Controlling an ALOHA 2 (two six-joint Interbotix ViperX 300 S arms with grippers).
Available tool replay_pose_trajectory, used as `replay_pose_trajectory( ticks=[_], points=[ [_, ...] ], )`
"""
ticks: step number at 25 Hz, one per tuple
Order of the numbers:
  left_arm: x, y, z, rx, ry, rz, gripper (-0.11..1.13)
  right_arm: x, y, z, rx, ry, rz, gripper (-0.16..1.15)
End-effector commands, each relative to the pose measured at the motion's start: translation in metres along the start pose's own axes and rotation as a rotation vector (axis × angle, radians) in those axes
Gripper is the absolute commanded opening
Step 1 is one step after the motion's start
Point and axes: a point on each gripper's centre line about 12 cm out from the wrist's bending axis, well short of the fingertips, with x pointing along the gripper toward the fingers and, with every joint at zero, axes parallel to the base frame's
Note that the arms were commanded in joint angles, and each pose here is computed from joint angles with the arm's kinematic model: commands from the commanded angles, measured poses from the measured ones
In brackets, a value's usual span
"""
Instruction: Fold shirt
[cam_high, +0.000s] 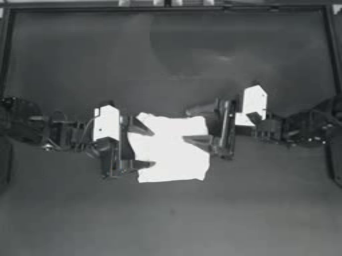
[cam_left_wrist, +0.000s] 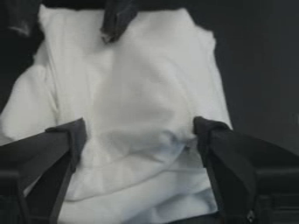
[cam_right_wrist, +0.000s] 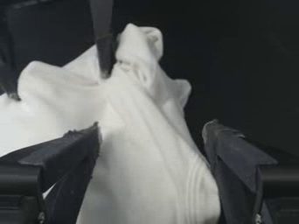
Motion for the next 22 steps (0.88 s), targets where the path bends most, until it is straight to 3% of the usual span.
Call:
replay_pose_trajectory(
  ticks=[1, 13, 22],
  points=[
    [-0.001, -0.003, -0.002, -0.012, -0.012, -0.004, 1.01, 0.002, 0.0, 0.003, 0.001, -0.024, 0.006, 0.98],
    [0.011, -0.002, -0.029, -0.035, 0.068, 0.005, 1.01, -0.002, -0.005, -0.024, 0.055, -0.026, 0.009, 0.98],
    [0.007, -0.003, -0.011, -0.023, 0.008, 0.002, 1.01, -0.003, -0.001, -0.019, 0.066, -0.037, 0.031, 0.98]
  ],
)
